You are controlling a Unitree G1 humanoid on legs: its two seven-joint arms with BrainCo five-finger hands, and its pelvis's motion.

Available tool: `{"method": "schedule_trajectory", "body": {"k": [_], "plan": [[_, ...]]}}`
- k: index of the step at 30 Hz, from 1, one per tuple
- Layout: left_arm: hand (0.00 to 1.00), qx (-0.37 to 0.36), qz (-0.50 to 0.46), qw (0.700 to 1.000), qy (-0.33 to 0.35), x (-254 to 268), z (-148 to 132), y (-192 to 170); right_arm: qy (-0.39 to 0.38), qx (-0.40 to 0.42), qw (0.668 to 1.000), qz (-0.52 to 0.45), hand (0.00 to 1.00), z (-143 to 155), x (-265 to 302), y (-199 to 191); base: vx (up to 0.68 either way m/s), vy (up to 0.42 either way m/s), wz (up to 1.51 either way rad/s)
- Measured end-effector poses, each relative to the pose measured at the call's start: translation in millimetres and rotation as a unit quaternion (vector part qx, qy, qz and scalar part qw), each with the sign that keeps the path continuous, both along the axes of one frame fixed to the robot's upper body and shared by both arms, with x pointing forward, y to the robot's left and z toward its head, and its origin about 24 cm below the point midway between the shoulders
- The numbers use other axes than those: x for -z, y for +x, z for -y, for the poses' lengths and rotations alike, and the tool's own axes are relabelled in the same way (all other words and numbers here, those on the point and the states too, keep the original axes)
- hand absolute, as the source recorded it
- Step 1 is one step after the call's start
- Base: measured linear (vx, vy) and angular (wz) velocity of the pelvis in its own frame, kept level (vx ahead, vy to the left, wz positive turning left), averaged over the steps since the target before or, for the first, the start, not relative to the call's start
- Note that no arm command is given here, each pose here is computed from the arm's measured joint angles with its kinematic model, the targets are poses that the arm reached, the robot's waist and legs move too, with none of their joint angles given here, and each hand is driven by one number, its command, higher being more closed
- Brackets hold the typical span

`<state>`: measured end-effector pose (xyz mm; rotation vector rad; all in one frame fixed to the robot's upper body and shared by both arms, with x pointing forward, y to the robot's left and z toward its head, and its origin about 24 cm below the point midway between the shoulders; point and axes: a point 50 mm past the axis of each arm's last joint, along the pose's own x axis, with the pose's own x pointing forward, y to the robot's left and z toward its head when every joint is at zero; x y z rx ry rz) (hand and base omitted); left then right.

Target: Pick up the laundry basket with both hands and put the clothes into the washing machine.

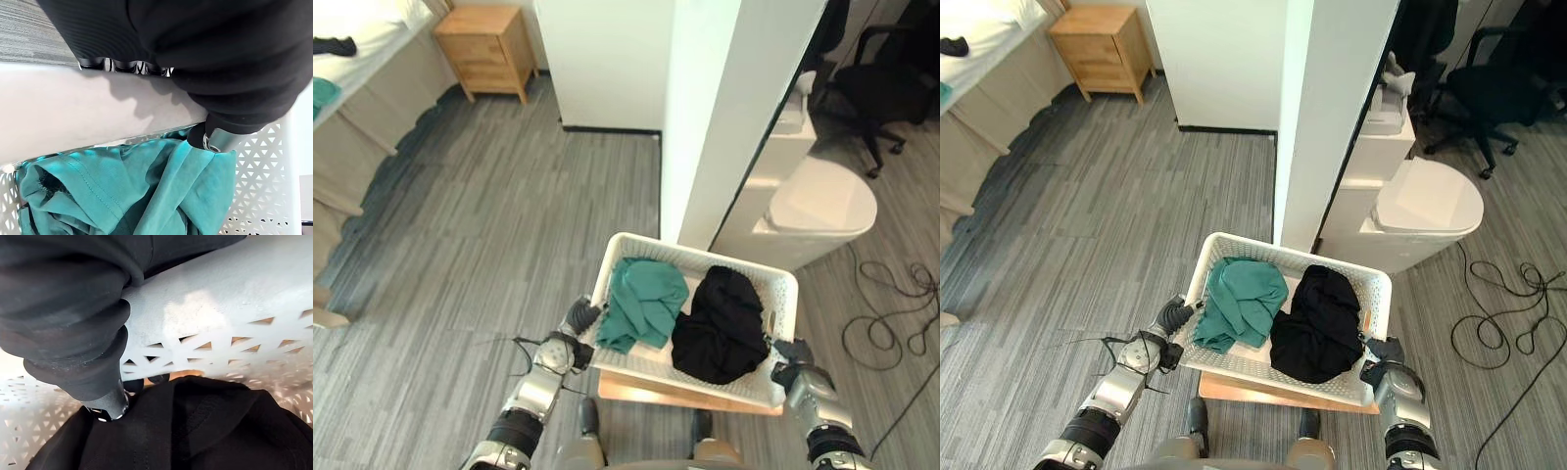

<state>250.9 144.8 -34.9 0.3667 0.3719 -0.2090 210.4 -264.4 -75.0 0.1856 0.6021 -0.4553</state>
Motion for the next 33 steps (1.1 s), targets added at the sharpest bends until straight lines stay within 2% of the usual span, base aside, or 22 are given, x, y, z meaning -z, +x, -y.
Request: {"method": "schedule_trajectory", "body": {"k": [12, 17, 21, 26, 33], "plan": [[1.0, -0.028, -0.022, 0.998, -0.047, 9.1, -1.0, -36.3, -0.027, -0.012, 1.0, 0.002, 1.0, -2.2, -3.0, -20.5, -0.03, -0.007, 0.12], [1.0, -0.042, -0.01, 0.996, -0.084, 2.6, 5.7, -37.3, -0.051, -0.015, 0.998, 0.025, 1.0, 4.6, -17.7, -7.1, -0.15, -0.002, 0.16], [1.0, -0.062, -0.001, 0.992, -0.106, 0.3, 4.2, -49.0, -0.063, -0.025, 0.997, 0.032, 1.0, -0.4, -22.2, -11.3, -0.19, 0.2, -0.47], [1.0, -0.062, 0.02, 0.993, -0.103, -8.9, -1.1, -39.8, -0.037, -0.009, 0.999, 0.027, 1.0, -10.4, -14.4, -17.0, -0.15, 0.153, 0.0], [1.0, -0.065, 0.025, 0.993, -0.095, -15.5, -8.2, -54.9, -0.001, 0.018, 1.0, -0.007, 1.0, -26.5, 2.5, -60.8, -0.36, 0.082, -0.98]]}}
